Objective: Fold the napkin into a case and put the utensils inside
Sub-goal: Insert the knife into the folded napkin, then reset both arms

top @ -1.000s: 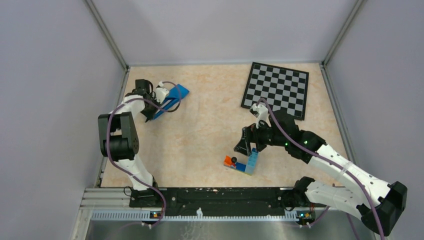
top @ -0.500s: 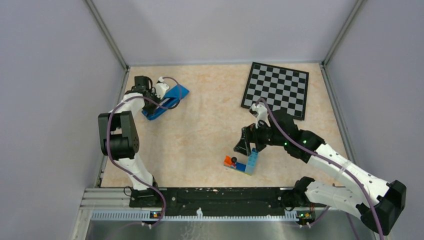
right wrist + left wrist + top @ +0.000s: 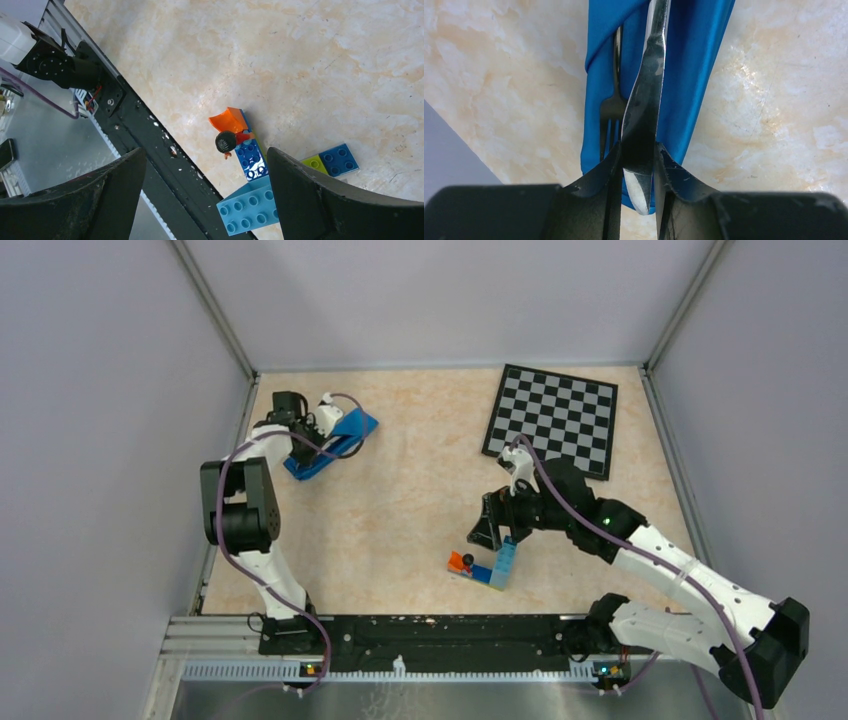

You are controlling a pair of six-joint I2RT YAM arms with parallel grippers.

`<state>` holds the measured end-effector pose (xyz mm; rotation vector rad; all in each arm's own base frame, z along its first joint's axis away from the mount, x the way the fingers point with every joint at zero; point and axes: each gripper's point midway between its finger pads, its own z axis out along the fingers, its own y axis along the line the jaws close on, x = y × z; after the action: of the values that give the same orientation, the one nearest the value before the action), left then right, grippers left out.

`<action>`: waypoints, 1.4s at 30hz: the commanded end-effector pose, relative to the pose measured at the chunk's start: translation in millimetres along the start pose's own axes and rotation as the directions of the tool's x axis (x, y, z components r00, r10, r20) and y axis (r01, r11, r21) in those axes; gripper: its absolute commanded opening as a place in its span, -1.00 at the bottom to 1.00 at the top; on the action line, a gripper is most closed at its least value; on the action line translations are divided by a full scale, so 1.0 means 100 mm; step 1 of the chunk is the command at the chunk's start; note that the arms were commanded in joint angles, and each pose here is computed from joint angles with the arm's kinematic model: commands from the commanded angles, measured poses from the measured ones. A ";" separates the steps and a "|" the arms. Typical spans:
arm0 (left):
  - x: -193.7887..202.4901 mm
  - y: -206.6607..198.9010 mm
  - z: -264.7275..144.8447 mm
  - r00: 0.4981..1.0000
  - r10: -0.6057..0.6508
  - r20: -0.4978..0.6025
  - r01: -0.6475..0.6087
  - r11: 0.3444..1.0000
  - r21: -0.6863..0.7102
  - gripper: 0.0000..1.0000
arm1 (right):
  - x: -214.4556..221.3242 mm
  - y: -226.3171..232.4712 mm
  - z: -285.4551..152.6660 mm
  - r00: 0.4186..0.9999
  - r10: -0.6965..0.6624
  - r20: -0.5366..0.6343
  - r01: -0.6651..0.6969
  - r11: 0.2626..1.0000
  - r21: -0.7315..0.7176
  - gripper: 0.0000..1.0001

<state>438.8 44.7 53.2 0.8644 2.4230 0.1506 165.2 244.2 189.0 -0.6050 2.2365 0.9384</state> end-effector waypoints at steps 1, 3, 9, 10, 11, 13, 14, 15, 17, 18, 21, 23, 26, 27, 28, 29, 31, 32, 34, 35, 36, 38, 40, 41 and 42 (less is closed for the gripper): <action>-0.25 0.05 0.09 0.997 0.049 0.062 -0.048 0.999 -0.010 -1.00 | -0.18 0.07 -0.02 0.999 -0.008 0.047 0.009 1.000 -0.025 0.78; -0.25 0.02 0.14 0.997 0.053 0.051 -0.053 0.999 -0.003 -1.00 | -0.18 0.06 -0.02 0.999 -0.008 0.045 0.009 1.000 -0.022 0.78; -0.24 -0.02 0.25 0.998 0.059 0.036 -0.059 0.998 0.009 -1.00 | -0.18 0.05 -0.02 0.999 -0.003 0.041 0.003 1.000 -0.018 0.78; -0.24 -0.02 0.27 0.998 0.058 0.030 -0.058 0.998 0.009 -1.00 | -0.17 0.04 -0.02 0.999 -0.002 0.041 0.003 1.000 -0.016 0.78; -0.24 -0.02 0.29 0.998 0.062 0.026 -0.062 0.998 0.007 -1.00 | -0.17 0.04 -0.01 0.999 -0.001 0.040 0.002 1.000 -0.017 0.78; -0.24 0.01 0.30 0.997 0.071 0.016 -0.071 0.997 -0.015 -1.00 | -0.17 0.03 -0.01 0.999 0.000 0.041 0.001 1.000 -0.015 0.78; -0.25 0.02 0.28 0.997 0.075 0.016 -0.074 0.997 -0.026 -1.00 | -0.18 0.03 -0.01 0.999 0.000 0.041 0.001 1.000 -0.015 0.78; -0.27 0.03 0.27 0.997 0.080 0.018 -0.080 0.996 -0.034 -1.00 | -0.17 0.03 -0.01 0.999 0.001 0.040 0.000 1.000 -0.016 0.78; -0.28 0.05 0.26 0.995 0.095 0.023 -0.094 0.994 -0.053 -1.00 | -0.18 0.03 0.00 0.999 0.003 0.041 -0.002 1.000 -0.018 0.78; -0.28 0.06 0.26 0.995 0.099 0.021 -0.097 0.993 -0.060 -0.98 | -0.18 0.03 0.00 0.999 0.004 0.041 -0.003 1.000 -0.020 0.78; -0.25 0.08 0.27 0.995 0.097 -0.001 -0.097 0.993 -0.069 -0.70 | -0.18 0.04 0.01 0.999 0.006 0.040 -0.005 1.000 -0.025 0.78; -0.27 0.09 0.21 0.996 0.086 0.009 -0.085 0.993 -0.083 -0.39 | -0.18 0.03 0.01 0.999 0.006 0.039 -0.005 1.000 -0.026 0.78; -0.30 0.10 0.09 0.997 0.069 0.036 -0.065 0.992 -0.107 -0.13 | -0.19 0.03 0.01 0.999 0.010 0.042 -0.009 1.000 -0.025 0.78; -0.32 0.10 0.04 0.997 0.062 0.049 -0.056 0.992 -0.115 0.00 | -0.20 0.03 0.00 0.999 0.010 0.044 -0.009 1.000 -0.025 0.78; -0.34 0.09 -0.02 0.996 0.054 0.066 -0.046 0.992 -0.119 0.12 | -0.21 0.03 0.00 0.999 0.012 0.046 -0.011 1.000 -0.024 0.78; -0.38 0.11 -0.09 0.995 0.048 0.085 -0.036 0.990 -0.134 0.20 | -0.22 0.02 0.00 0.999 0.014 0.049 -0.013 1.000 -0.021 0.78; -0.43 0.11 -0.26 0.992 0.030 0.121 -0.012 0.988 -0.154 0.24 | -0.24 0.00 -0.01 0.998 0.020 0.054 -0.019 1.000 -0.015 0.78; -0.49 0.11 -0.36 0.988 0.022 0.152 0.003 0.987 -0.161 0.27 | -0.25 -0.02 -0.02 0.998 0.021 0.058 -0.021 1.000 -0.010 0.78; -0.67 0.09 -0.65 0.970 -0.011 0.244 0.052 0.985 -0.162 0.29 | -0.29 -0.08 -0.07 0.997 0.030 0.075 -0.031 0.999 0.017 0.78; -0.77 0.07 -0.83 0.951 -0.048 0.305 0.097 0.984 -0.148 0.31 | -0.31 -0.12 -0.10 0.996 0.032 0.085 -0.035 0.999 0.035 0.78; -0.91 0.02 -1.04 0.924 -0.078 0.374 0.133 0.983 -0.123 0.33 | -0.33 -0.16 -0.14 0.995 0.034 0.097 -0.039 0.998 0.056 0.78; -1.16 -0.12 -1.47 0.848 -0.161 0.505 0.206 0.978 -0.036 0.40 | -0.38 -0.24 -0.24 0.991 0.031 0.129 -0.045 0.993 0.109 0.78; -1.38 -0.31 -1.95 0.739 -0.259 0.622 0.268 0.960 0.081 0.57 | -0.46 -0.31 -0.39 0.985 0.013 0.173 -0.044 0.984 0.175 0.78; -1.49 -0.42 -2.21 0.671 -0.291 0.682 0.270 0.952 0.141 0.87 | -0.50 -0.33 -0.49 0.981 0.002 0.193 -0.042 0.978 0.205 0.78; -1.62 -0.51 -2.59 0.580 -0.297 0.759 0.259 0.950 0.174 0.97 | -0.57 -0.34 -0.61 0.975 -0.012 0.223 -0.043 0.970 0.240 0.78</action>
<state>419.8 -15.7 223.7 0.5400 1.9958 0.0163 189.9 209.5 192.0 -0.4367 2.2602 0.8002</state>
